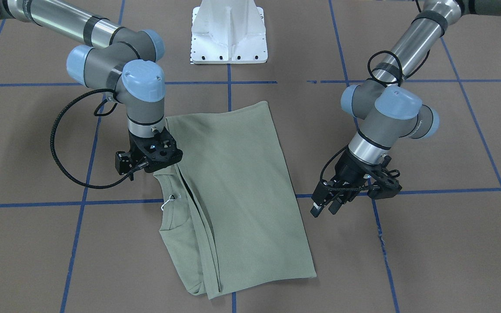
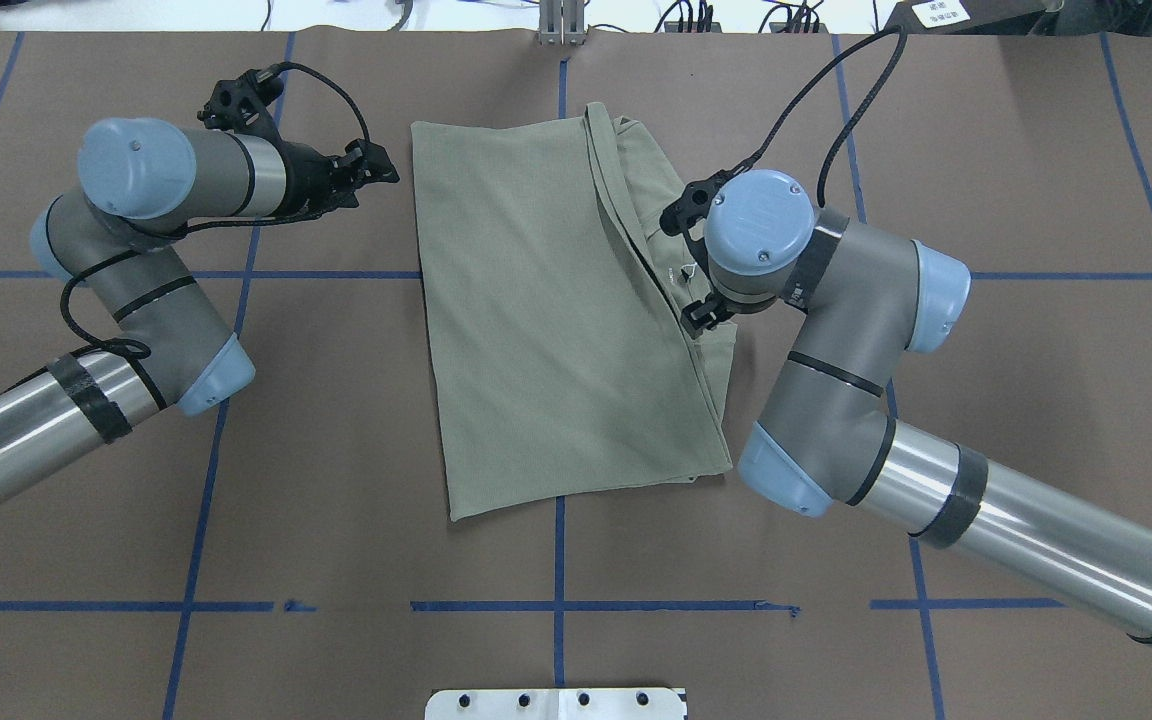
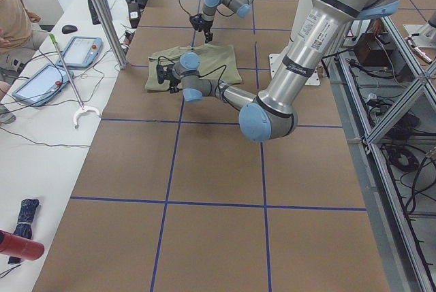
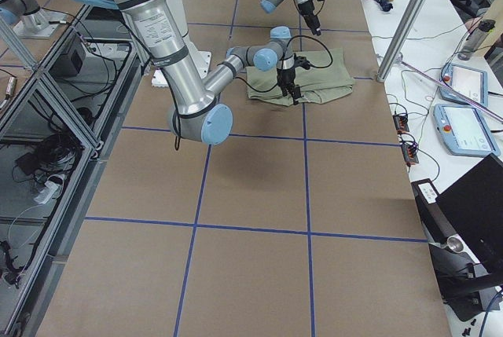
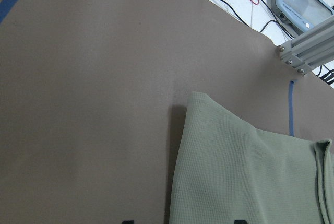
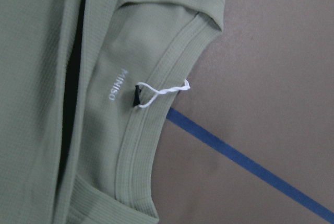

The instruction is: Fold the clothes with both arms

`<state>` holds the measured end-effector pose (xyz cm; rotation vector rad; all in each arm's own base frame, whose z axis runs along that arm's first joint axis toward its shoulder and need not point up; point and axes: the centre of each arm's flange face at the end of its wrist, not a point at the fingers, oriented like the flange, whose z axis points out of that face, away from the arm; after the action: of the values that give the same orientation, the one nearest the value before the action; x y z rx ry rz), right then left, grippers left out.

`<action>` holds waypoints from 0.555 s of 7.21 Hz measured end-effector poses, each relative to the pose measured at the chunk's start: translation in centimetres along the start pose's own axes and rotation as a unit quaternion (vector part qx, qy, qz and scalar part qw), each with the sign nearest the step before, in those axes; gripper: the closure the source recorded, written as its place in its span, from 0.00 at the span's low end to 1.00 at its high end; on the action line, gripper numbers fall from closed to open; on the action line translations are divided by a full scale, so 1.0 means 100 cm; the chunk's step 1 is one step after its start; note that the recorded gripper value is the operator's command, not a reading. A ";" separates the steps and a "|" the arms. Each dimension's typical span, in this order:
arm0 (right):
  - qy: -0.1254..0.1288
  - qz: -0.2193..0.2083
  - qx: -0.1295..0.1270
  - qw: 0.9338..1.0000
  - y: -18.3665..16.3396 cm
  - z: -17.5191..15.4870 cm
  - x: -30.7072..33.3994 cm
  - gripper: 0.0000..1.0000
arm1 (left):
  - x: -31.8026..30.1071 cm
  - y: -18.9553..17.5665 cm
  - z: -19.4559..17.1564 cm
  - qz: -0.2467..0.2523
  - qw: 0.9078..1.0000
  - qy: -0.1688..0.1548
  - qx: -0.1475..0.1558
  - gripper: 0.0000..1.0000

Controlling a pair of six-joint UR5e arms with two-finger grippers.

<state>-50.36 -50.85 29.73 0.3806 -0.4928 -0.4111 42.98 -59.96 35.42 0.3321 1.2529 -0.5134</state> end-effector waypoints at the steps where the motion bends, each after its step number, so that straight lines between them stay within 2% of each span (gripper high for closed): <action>1: -0.005 0.016 0.008 1.000 -0.024 -0.010 -0.016 0.00 | 0.000 0.000 -0.001 0.001 1.000 0.001 0.000 0.29; 2: -0.007 0.030 0.012 0.999 -0.049 -0.013 -0.031 0.00 | -0.001 0.000 -0.001 0.002 1.000 0.002 0.000 0.29; 4: -0.006 0.042 0.015 0.999 -0.089 0.003 -0.053 0.00 | -0.001 0.000 -0.002 0.002 1.000 0.003 0.000 0.29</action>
<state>-57.27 -56.03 24.03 0.3856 -0.5261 -0.3241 42.79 -59.88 35.44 0.3366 1.2583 -0.5092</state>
